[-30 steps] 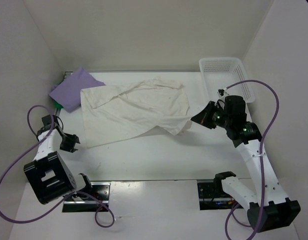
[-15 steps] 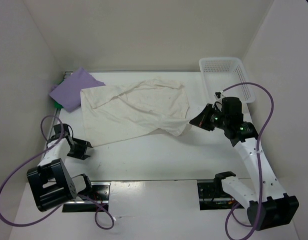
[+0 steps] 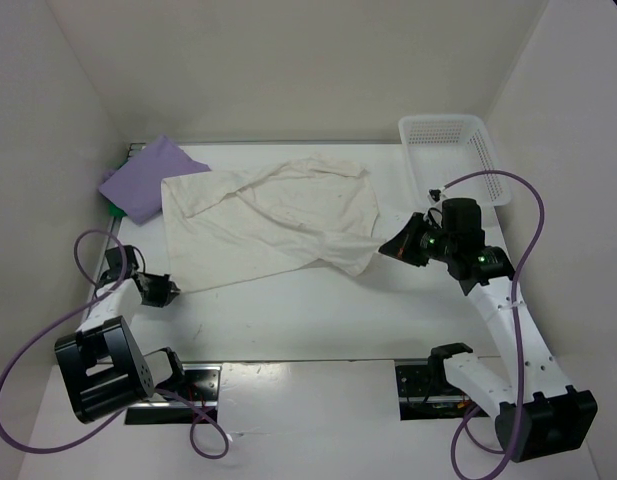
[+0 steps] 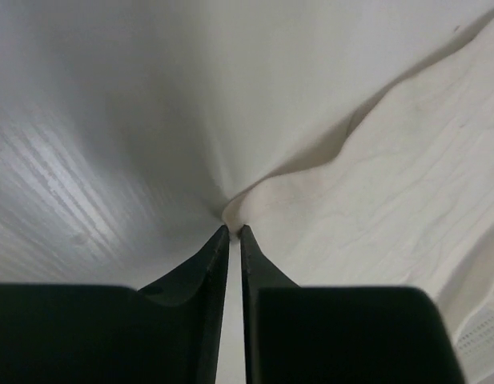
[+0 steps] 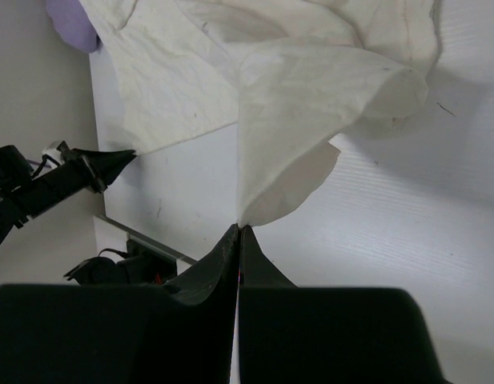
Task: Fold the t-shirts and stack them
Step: Flatten out the tshirt
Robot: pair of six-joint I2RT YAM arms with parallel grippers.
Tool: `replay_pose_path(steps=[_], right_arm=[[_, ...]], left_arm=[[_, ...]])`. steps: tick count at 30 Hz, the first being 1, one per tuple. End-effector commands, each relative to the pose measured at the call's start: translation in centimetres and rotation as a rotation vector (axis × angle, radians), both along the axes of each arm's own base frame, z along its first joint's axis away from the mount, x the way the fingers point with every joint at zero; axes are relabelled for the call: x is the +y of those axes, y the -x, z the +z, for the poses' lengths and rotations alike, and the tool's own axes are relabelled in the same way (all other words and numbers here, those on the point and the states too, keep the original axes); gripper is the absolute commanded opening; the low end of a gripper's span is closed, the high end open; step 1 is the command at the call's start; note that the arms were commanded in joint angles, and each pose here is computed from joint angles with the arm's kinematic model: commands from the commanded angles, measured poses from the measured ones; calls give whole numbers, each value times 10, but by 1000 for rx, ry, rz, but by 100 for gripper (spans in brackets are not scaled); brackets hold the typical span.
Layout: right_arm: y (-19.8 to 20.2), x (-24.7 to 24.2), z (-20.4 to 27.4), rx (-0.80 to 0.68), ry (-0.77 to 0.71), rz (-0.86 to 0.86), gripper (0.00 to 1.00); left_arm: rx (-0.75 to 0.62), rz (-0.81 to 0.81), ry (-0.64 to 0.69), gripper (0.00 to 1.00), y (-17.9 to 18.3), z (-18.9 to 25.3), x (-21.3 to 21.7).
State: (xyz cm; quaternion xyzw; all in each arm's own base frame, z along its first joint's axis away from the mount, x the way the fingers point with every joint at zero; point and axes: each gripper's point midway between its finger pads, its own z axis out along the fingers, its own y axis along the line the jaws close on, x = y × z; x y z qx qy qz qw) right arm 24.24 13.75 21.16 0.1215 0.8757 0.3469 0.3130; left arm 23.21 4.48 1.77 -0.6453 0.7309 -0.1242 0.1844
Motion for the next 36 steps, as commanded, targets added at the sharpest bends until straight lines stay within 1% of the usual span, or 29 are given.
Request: replay_pose_path(steps=[1,2,5,7,9,10,11,12,13,14,15,16,17,18,19,20,21,23,24,25,26,27,29,31,32,33,34,35,36], right_arm=[[-3,4,26,-74,-23,11,0],[-5,2,30,-84,-18,2,0],[-8,1,38,-104,-8,-2,0],[-13,-2,48,-130,10,-14,0],[-20,-10,66,-180,50,-49,0],[-25,-14,73,-201,77,-62,0],[-28,-19,86,-233,97,-84,0],[-31,-24,116,-293,112,-109,0],[-33,-35,135,-340,144,-161,0],[-39,-40,150,-370,176,-177,0],[-34,-47,194,-455,180,-209,0],[-33,-51,216,-495,192,-231,0],[-40,-61,233,-516,217,-294,0],[-26,-63,283,-627,199,-311,0],[-24,-71,304,-672,207,-353,0],[-29,-68,318,-691,201,-357,0],[-9,-68,363,-796,154,-368,0],[5,-73,411,-910,102,-417,0],[9,-70,422,-935,81,-416,0],[12,-74,434,-969,75,-432,0],[22,-77,451,-1019,48,-444,0],[19,-76,454,-1025,45,-446,0],[15,-77,467,-1059,28,-465,0],[8,-76,477,-1089,26,-480,0],[-3,-80,476,-1086,49,-514,0],[-26,-77,470,-1066,78,-527,0],[-51,-74,456,-1037,129,-528,0],[-64,-75,461,-1065,133,-560,0],[-99,-64,443,-1027,171,-545,0]], left_arm=[[-86,3,-18,16,-20,11,7],[-94,-9,-29,10,-23,15,9],[-120,-59,-72,0,-30,30,14],[-170,-89,-117,0,-47,56,23],[-245,-158,-134,0,-65,86,15],[-315,-194,-162,0,-82,119,15],[-345,-228,-163,0,-91,134,10],[-398,-289,-143,0,-103,153,-6],[-426,-321,-154,0,-110,171,-10],[-498,-339,-196,0,-125,213,-9],[-560,-371,-202,0,-133,239,-12],[-605,-399,-221,0,-139,263,-16],[-649,-411,-230,0,-149,284,-15],[-764,-431,-251,0,-156,337,-20],[-811,-439,-249,0,-163,358,-21],[-858,-444,-255,0,-165,380,-23],[-976,-460,-298,0,-163,433,-28],[-1061,-458,-338,0,-165,477,-27],[-1104,-449,-385,0,-161,499,-25],[-1109,-424,-431,0,-160,511,-19],[-1178,-412,-494,0,-147,549,-20],[-1204,-402,-530,0,-139,564,-20],[-1240,-395,-574,0,-135,582,-18],[-1228,-384,-574,0,-146,580,-13],[-1216,-385,-567,0,-152,575,-11],[-1207,-387,-562,0,-167,566,-4],[-1198,-384,-526,0,-177,558,-3],[-1176,-367,-516,0,-186,548,6],[-1162,-360,-498,0,-201,536,15]])
